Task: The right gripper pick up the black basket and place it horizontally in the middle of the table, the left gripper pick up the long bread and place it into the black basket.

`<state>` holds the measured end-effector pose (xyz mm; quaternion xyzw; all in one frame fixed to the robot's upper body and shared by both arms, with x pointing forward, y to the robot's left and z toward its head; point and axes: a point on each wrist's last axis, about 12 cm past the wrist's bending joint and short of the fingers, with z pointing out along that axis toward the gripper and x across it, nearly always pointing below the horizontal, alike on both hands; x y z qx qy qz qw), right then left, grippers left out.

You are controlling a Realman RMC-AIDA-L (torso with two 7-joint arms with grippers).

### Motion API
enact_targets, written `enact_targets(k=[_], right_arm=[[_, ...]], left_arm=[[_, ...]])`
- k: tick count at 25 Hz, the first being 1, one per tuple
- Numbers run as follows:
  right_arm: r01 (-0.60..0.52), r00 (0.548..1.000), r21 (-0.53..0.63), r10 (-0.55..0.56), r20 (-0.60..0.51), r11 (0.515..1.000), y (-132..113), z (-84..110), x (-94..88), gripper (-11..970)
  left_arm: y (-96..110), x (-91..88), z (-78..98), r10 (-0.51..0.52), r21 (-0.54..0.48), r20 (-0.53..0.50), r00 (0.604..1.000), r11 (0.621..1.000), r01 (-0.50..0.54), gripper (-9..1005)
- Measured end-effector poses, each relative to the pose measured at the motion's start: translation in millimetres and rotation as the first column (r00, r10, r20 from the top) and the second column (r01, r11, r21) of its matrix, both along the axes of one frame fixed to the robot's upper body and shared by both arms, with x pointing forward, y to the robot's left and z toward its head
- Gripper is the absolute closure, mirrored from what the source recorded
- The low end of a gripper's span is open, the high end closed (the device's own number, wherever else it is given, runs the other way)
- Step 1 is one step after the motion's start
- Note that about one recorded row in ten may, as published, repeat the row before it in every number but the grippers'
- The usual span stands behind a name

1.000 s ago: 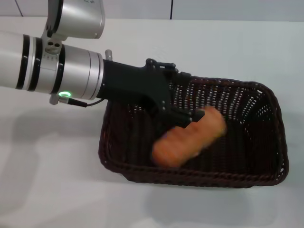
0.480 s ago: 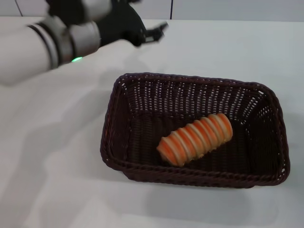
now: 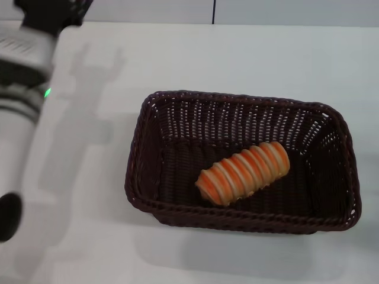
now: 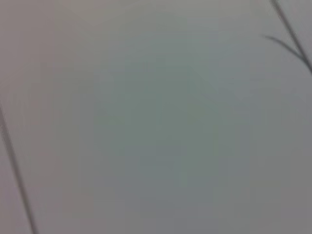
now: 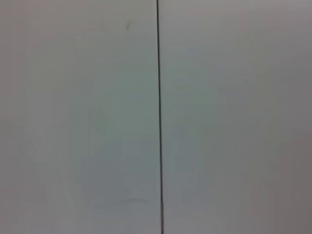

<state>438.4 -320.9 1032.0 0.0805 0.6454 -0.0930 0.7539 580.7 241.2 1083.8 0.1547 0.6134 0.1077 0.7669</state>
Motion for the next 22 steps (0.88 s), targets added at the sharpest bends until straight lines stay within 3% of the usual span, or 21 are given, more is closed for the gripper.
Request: enact_targets(k=[6, 22], right_arm=[[0.001, 1.0, -0.025, 0.0, 0.015, 1.0, 0, -3.0, -4.7, 127], [0.0, 1.0, -0.039, 0.001, 0.027, 0.999, 1, -4.4, -9.8, 128]], left_arm=[[41, -12.5, -26.6, -0.002, -0.214, -0.07, 0.998, 0.977, -0.013, 147], [48, -21.7, -29.9, 0.025, -0.241, -0.054, 0.998, 0.97, -0.037, 147]])
